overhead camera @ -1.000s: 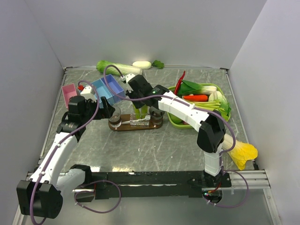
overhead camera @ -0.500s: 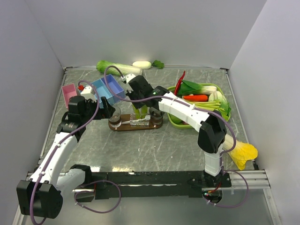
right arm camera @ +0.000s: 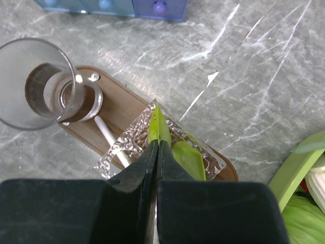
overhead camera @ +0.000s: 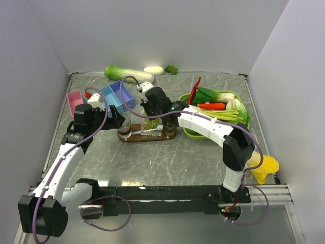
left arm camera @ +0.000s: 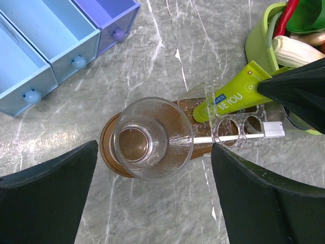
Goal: Prepare toiletry sets of a toothbrush and toothpaste on the tray
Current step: Place the toothpaste in the toothpaste holder.
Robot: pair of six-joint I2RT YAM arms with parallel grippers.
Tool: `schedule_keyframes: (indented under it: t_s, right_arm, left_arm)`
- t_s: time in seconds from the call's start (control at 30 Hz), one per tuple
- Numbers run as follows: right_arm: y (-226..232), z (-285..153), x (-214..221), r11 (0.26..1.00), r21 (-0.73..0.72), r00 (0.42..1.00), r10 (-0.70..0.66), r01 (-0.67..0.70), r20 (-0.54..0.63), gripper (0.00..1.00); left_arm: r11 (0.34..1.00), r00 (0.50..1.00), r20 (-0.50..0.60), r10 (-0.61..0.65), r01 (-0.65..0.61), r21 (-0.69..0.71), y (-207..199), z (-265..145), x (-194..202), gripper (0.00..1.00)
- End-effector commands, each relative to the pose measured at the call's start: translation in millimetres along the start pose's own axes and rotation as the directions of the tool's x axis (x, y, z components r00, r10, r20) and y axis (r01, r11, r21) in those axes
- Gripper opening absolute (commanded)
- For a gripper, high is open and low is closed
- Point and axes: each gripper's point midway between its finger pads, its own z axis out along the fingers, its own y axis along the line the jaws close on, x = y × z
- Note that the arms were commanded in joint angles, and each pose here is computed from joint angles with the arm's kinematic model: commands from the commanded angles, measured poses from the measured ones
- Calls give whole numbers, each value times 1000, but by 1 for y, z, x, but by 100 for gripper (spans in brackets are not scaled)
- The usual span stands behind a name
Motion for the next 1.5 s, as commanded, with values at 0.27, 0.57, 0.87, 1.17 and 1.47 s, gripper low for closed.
schedule_keyframes:
  t_s: [0.27,0.57,0.87,1.17,1.47]
  right_arm:
    - [7,3,-3,998,25,995,-55,53,87,0]
    - [11,0,-1,997,36,995,-69,66,76,8]
    - [14,-23,-23,998,7,990,-57,56,125,44]
    - [15,-58,-28,996,-40,985,-77,84,152,62]
    - [36,-96,17,939,-335,996,-84,70,-26,60]
  left_arm:
    - [998,998,57,35,-37,41,-12,-2,-21,97]
    - [998,998,61,35,-38,48,-13,-3,-22,97]
    - [998,998,60,35,-38,51,-14,-3,-22,97]
    - [998,998,55,31,-34,54,-13,-2,-21,97]
    - [998,998,61,32,-35,59,-14,-4,-23,97]
